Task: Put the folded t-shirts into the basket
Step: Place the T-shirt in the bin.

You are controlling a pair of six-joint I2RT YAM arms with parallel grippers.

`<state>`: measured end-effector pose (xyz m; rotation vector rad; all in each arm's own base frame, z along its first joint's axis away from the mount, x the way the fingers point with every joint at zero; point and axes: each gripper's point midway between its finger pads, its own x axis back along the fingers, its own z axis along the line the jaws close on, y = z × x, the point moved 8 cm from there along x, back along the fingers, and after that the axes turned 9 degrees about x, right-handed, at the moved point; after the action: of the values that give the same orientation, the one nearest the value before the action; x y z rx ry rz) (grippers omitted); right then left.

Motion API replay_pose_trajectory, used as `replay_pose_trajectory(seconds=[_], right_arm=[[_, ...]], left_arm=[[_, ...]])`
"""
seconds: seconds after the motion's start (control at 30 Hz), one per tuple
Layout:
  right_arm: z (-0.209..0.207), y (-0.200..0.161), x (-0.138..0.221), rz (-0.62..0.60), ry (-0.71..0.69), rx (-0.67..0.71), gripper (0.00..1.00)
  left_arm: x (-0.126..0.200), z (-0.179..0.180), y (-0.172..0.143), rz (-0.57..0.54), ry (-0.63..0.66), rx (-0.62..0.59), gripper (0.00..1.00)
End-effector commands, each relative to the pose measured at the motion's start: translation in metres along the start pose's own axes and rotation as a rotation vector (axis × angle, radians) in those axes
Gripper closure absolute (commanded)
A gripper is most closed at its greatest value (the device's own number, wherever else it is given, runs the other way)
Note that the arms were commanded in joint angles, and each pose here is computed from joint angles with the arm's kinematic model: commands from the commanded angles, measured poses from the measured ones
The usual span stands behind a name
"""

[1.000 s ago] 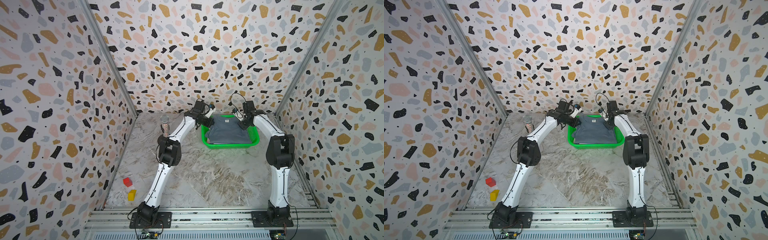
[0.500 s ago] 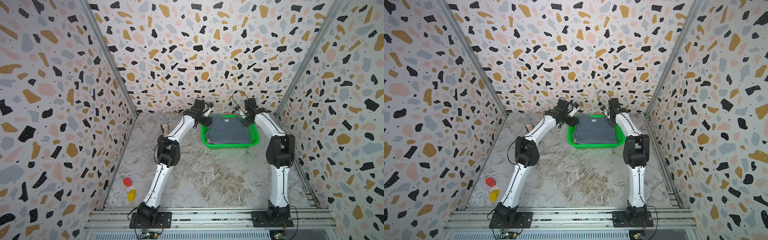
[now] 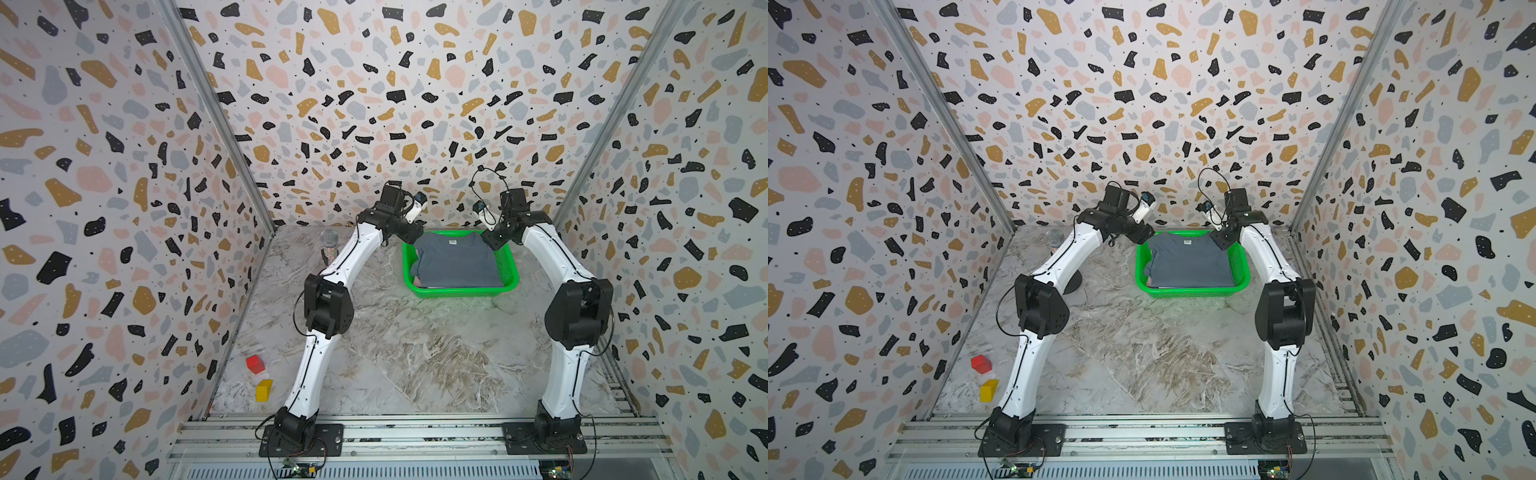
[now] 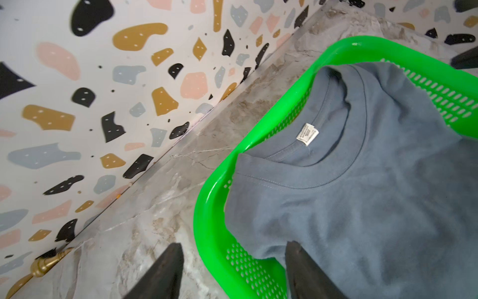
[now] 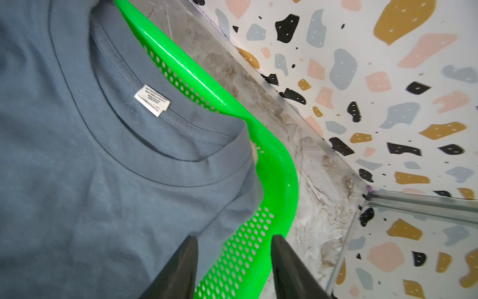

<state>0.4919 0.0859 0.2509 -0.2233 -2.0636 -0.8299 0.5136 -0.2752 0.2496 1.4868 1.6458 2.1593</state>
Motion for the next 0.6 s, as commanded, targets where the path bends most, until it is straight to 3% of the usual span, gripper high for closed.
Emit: replay_pose_trajectory(seconds=[0.0, 0.3, 0.47, 0.57], right_arm=[[0.007, -0.006, -0.026, 0.024, 0.076, -0.063, 0.52], [0.007, -0.031, -0.078, 0.157, 0.090, -0.101, 0.54], [0.015, -0.046, -0.092, 0.213, 0.165, -0.109, 0.50], [0.013, -0.041, -0.078, 0.201, 0.189, -0.095, 0.46]], left_arm=[[-0.023, -0.020, -0.008, 0.022, -0.076, -0.092, 0.40], [-0.079, -0.022, -0.046, 0.160, 0.062, -0.293, 0.44], [-0.084, -0.019, -0.066, 0.256, 0.077, -0.346, 0.41], [-0.075, -0.018, -0.061, 0.268, 0.099, -0.357, 0.36]])
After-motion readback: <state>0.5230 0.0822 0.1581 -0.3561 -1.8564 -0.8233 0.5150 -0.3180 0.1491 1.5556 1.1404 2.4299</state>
